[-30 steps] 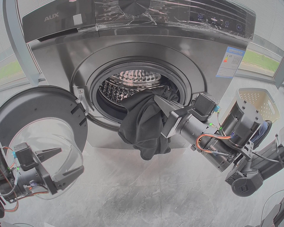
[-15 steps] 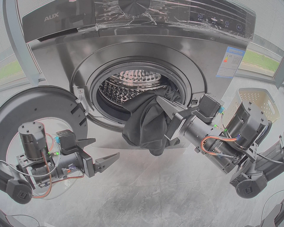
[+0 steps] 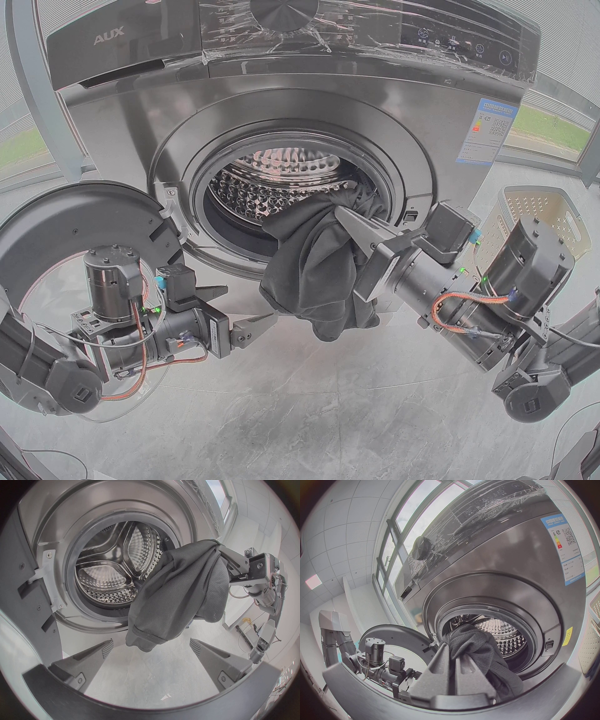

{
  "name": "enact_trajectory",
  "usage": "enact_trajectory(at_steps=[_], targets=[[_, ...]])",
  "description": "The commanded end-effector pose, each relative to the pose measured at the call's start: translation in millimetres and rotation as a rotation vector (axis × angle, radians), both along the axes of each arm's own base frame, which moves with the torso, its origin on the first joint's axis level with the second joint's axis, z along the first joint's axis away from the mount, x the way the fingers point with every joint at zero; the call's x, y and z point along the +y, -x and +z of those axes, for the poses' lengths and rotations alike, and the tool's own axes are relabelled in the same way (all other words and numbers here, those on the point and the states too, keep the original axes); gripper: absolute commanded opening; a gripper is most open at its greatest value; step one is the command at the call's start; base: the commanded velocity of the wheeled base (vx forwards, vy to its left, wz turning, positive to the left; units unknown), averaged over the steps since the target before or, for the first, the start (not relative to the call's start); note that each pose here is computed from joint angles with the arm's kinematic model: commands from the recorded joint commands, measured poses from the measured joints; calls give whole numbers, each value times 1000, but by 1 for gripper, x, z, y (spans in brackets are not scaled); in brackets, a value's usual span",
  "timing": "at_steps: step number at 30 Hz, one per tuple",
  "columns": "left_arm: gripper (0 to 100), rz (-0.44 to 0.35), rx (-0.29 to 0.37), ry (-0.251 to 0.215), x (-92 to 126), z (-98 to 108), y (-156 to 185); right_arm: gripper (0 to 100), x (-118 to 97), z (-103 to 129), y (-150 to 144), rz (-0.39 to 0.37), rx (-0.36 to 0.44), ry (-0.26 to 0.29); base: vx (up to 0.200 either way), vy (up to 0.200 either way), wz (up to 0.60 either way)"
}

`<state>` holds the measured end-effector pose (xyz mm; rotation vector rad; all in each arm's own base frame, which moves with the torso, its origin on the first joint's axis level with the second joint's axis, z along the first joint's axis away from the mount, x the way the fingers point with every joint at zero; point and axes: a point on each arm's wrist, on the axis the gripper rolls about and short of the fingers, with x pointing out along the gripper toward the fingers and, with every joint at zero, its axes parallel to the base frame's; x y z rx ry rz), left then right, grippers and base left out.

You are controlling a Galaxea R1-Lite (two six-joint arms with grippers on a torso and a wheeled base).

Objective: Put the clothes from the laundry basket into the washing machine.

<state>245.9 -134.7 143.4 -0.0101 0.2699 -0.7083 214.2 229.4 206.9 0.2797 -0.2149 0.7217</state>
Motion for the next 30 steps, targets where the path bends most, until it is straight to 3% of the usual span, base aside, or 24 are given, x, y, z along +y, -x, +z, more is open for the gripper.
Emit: enact_trajectory(at_steps=[1, 20, 30], targets=[[100, -15, 7, -3, -7, -3, -4, 0, 0, 1, 1, 2, -1, -1, 0, 0, 0], [100, -36, -24, 13, -33, -23, -52, 0, 5, -1, 5, 22, 2, 2, 0, 0, 0], [100, -48, -78, 45, -43, -20, -63, 0, 6, -2, 8, 22, 8, 5, 0, 0, 0]])
